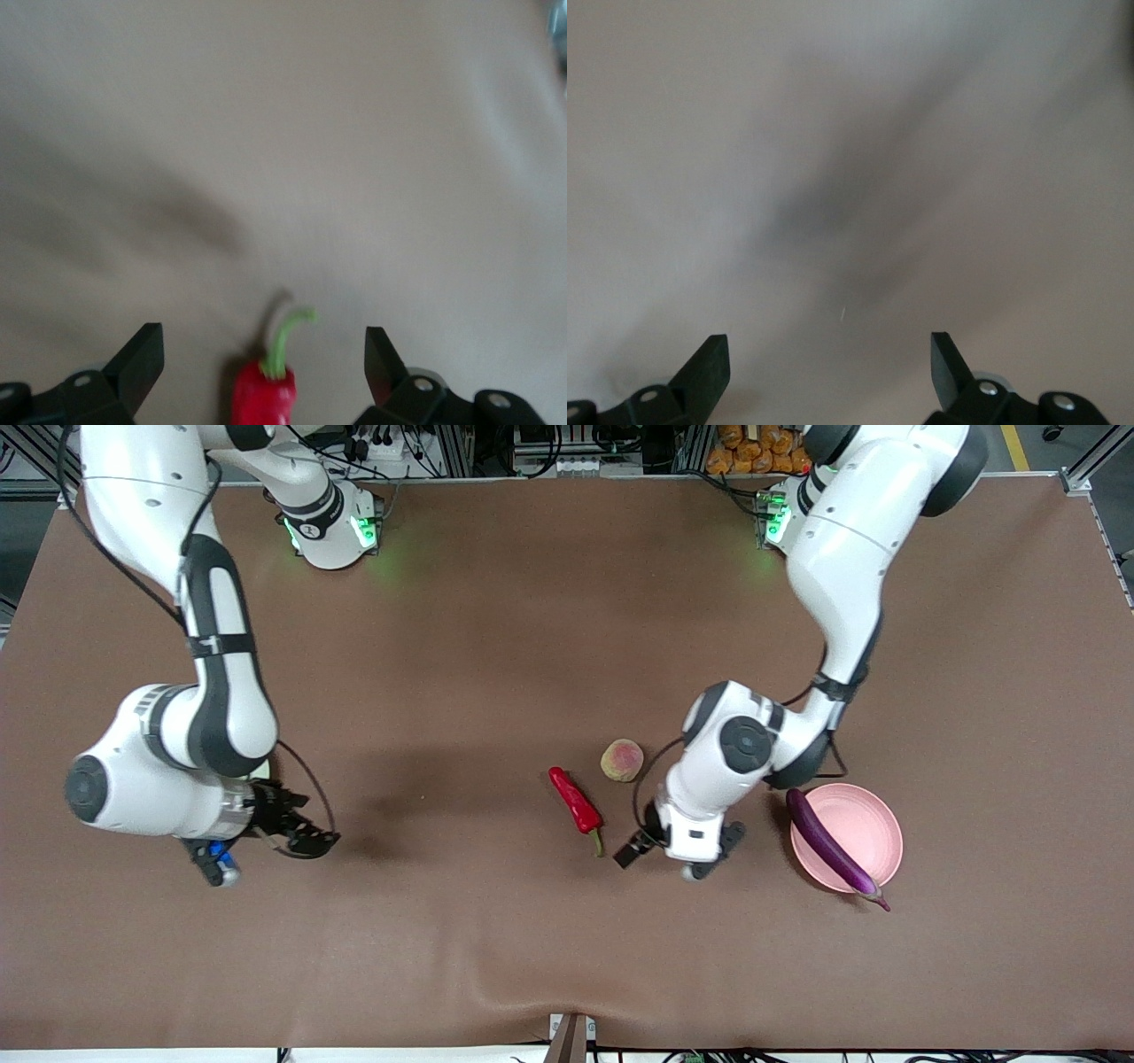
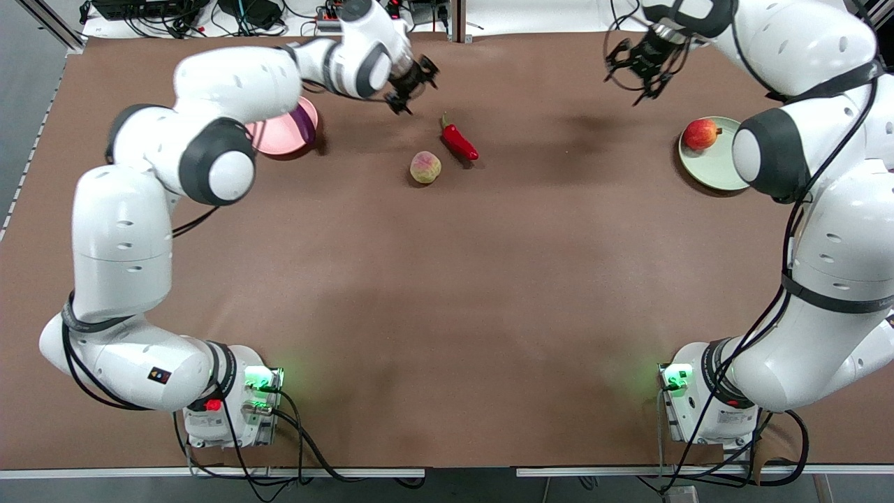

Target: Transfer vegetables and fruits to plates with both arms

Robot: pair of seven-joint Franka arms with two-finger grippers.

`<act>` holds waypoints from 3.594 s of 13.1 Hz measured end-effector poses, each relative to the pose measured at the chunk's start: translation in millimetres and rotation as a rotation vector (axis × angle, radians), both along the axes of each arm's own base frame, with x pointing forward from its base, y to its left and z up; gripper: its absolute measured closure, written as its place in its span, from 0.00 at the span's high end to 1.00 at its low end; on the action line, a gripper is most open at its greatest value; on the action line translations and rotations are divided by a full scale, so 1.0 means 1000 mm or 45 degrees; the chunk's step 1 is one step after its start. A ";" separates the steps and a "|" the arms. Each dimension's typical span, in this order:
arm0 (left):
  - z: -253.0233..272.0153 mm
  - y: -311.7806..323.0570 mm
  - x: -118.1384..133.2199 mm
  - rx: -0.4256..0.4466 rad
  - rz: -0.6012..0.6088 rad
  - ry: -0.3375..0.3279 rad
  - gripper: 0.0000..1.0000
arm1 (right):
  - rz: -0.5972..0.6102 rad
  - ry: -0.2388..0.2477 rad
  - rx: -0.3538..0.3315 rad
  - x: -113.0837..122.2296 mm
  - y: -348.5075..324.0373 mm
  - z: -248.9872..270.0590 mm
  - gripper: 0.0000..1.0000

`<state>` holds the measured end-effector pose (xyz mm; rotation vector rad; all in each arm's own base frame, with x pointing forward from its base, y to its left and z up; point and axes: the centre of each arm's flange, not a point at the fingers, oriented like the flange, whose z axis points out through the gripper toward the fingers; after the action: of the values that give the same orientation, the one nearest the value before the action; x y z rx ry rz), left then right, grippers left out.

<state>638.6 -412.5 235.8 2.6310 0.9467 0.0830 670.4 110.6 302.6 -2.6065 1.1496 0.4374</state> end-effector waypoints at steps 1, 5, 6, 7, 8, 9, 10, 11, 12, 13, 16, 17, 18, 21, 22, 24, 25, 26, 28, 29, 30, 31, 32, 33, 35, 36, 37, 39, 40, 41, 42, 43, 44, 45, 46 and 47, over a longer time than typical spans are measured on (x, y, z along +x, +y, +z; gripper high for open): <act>-0.008 -0.022 -0.015 -0.003 -0.037 -0.002 1.00 | -0.032 0.083 0.092 -0.009 0.015 -0.004 1.00; -0.028 -0.066 -0.051 0.013 -0.140 0.010 0.97 | -0.056 0.346 0.354 -0.041 0.034 -0.018 1.00; -0.035 -0.069 -0.054 0.022 -0.166 0.013 0.93 | -0.039 0.369 0.425 -0.053 0.047 -0.018 1.00; -0.041 -0.069 -0.056 0.031 -0.191 0.016 0.93 | -0.013 0.383 0.487 -0.069 0.061 -0.019 1.00; -0.048 -0.069 -0.058 0.039 -0.213 0.019 0.85 | 0.008 0.399 0.544 -0.088 0.070 -0.022 1.00; -0.056 -0.069 -0.060 0.047 -0.231 0.026 0.80 | 0.013 0.420 0.607 -0.106 0.076 -0.028 1.00; -0.063 -0.069 -0.062 0.054 -0.240 0.034 0.80 | 0.009 0.438 0.656 -0.123 0.084 -0.037 1.00; -0.065 -0.069 -0.062 0.059 -0.241 0.036 0.70 | -0.003 0.429 0.661 -0.137 0.096 -0.047 1.00; -0.066 -0.067 -0.061 0.061 -0.240 0.034 0.58 | -0.018 0.396 0.638 -0.147 0.112 -0.056 1.00; -0.065 -0.067 -0.059 0.061 -0.238 0.031 0.44 | -0.036 0.352 0.612 -0.157 0.132 -0.063 1.00; -0.034 -0.062 -0.043 0.044 -0.216 -0.015 0.34 | -0.142 0.242 0.598 -0.165 0.165 -0.067 1.00; -0.010 -0.052 -0.030 0.049 -0.198 -0.020 0.34 | -0.198 0.210 0.617 -0.163 0.169 -0.067 1.00; 0.024 -0.031 -0.013 0.061 -0.174 -0.026 0.34 | -0.254 0.178 0.636 -0.162 0.175 -0.066 1.00; 0.131 0.091 0.040 0.162 -0.226 -0.014 0.33 | -0.398 0.097 0.672 -0.172 0.212 -0.069 1.00; 0.150 0.141 0.050 0.201 -0.251 0.023 0.33 | -0.451 0.075 0.689 -0.175 0.229 -0.071 1.00; 0.152 0.235 0.064 0.245 -0.259 0.123 0.33 | -0.599 0.013 0.675 -0.171 0.265 -0.074 1.00; 0.137 0.275 0.067 0.260 -0.245 0.179 0.33 | -0.668 -0.008 0.652 -0.167 0.287 -0.074 1.00; 0.114 0.313 0.067 0.287 -0.220 0.231 0.33 | -0.725 -0.020 0.633 -0.164 0.310 -0.075 1.00; 0.065 0.377 0.064 0.331 -0.163 0.311 0.33 | -0.795 -0.017 0.616 -0.159 0.347 -0.085 1.00; 0.043 0.396 0.062 0.331 -0.138 0.318 0.33 | -0.807 -0.011 0.610 -0.156 0.356 -0.094 1.00; 0.027 0.407 0.059 0.327 -0.118 0.320 0.33 | -0.812 -0.003 0.599 -0.156 0.360 -0.105 1.00; 0.017 0.414 0.057 0.323 -0.105 0.320 0.33 | -0.811 0.006 0.583 -0.159 0.364 -0.117 1.00; 0.010 0.417 0.056 0.321 -0.099 0.318 0.34 | -0.819 0.003 0.563 -0.165 0.368 -0.128 1.00; 0.007 0.417 0.056 0.319 -0.099 0.315 0.40 | -0.825 0.000 0.548 -0.171 0.372 -0.135 1.00; 0.012 0.411 0.057 0.315 -0.107 0.300 0.60 | -0.823 0.006 0.531 -0.181 0.378 -0.145 1.00; 0.018 0.408 0.059 0.314 -0.109 0.286 0.71 | -0.822 0.004 0.526 -0.182 0.380 -0.149 1.00; 0.029 0.407 0.060 0.316 -0.111 0.273 0.80 | -0.824 -0.010 0.523 -0.180 0.382 -0.152 1.00; 0.069 0.407 0.058 0.333 -0.156 0.250 0.99 | -0.838 -0.060 0.519 -0.175 0.387 -0.155 0.92; 0.100 0.408 0.058 0.345 -0.182 0.214 1.00 | -0.841 -0.075 0.520 -0.173 0.389 -0.155 0.85; 0.138 0.408 0.057 0.360 -0.204 0.173 1.00 | -0.843 -0.085 0.526 -0.172 0.392 -0.152 0.78; 0.181 0.409 0.053 0.377 -0.229 0.131 1.00 | -0.849 -0.101 0.531 -0.170 0.392 -0.149 0.78; 0.226 0.408 0.045 0.396 -0.269 0.093 1.00 | -0.859 -0.124 0.537 -0.166 0.392 -0.143 0.78; 0.270 0.406 0.033 0.416 -0.324 0.068 1.00 | -0.872 -0.148 0.543 -0.160 0.388 -0.135 0.78; 0.307 0.405 0.019 0.435 -0.383 0.045 1.00 | -0.889 -0.178 0.551 -0.150 0.380 -0.123 0.78; 0.338 0.403 0.006 0.457 -0.443 0.006 1.00 | -0.908 -0.212 0.556 -0.137 0.366 -0.109 0.78; 0.364 0.402 -0.005 0.479 -0.490 -0.039 1.00 | -0.914 -0.235 0.557 -0.123 0.349 -0.095 0.78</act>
<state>633.6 -10.1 600.0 3.0970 0.4305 0.2249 547.5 459.2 207.1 -1.6815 1.5919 0.2420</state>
